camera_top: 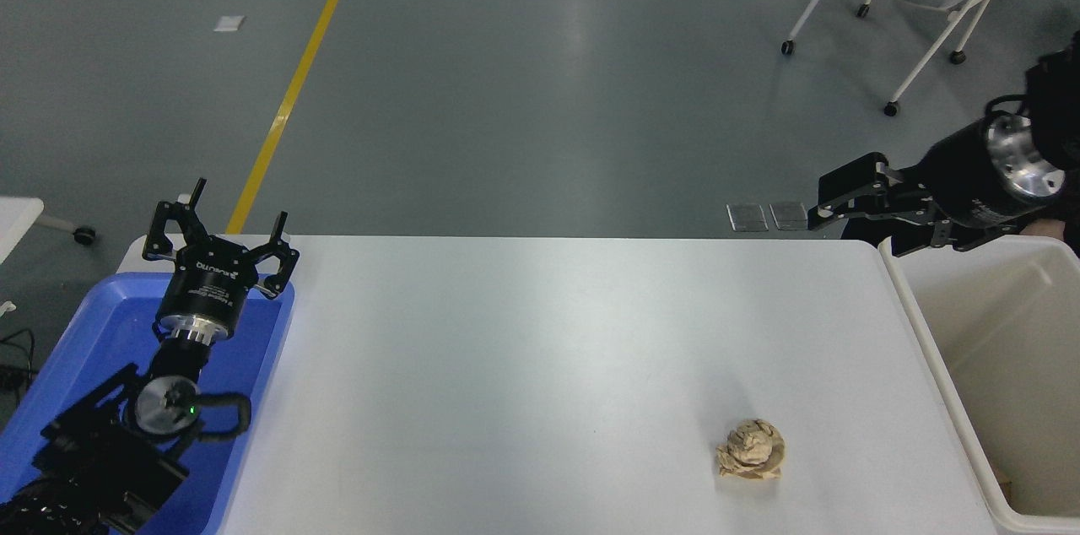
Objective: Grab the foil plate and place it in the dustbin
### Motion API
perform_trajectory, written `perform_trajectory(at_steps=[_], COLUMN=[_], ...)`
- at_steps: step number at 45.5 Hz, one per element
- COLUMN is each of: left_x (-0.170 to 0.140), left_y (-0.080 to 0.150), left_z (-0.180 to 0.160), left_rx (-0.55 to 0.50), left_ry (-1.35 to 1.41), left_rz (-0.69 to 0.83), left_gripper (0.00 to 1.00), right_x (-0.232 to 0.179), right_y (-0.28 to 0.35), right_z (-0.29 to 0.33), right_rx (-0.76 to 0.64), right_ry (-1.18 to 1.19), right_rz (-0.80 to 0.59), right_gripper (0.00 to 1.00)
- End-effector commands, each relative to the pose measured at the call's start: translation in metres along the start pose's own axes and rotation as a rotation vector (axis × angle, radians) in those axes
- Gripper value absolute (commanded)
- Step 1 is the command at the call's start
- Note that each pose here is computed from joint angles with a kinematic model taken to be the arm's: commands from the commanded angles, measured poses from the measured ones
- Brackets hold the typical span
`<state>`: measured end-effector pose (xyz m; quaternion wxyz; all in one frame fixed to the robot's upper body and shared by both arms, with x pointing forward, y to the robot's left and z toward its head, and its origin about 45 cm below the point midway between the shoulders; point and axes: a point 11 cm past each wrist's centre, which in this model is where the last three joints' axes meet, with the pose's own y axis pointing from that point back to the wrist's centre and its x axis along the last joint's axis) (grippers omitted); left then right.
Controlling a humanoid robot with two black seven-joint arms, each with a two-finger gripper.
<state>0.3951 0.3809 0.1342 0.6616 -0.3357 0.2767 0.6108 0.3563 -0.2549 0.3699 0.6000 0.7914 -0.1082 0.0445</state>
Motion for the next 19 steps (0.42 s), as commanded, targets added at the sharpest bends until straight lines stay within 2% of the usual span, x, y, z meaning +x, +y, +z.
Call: perform_trajectory(at_steps=[1, 19], left_x=[0.0, 0.0], left_y=[0.0, 0.0], left_z=[0.0, 0.0], left_rx=[-0.001, -0.003], left_ry=[0.0, 0.001], left_rz=[0.001, 0.001], left_gripper=[1.0, 1.0], right_x=[-0.022, -0.043], right_y=[0.007, 0.032], right_z=[-0.064, -0.084], right_rx=[0.055, 0.092], right_ry=[0.031, 0.052], right_rz=[-0.088, -0.112], right_gripper=[1.0, 1.0])
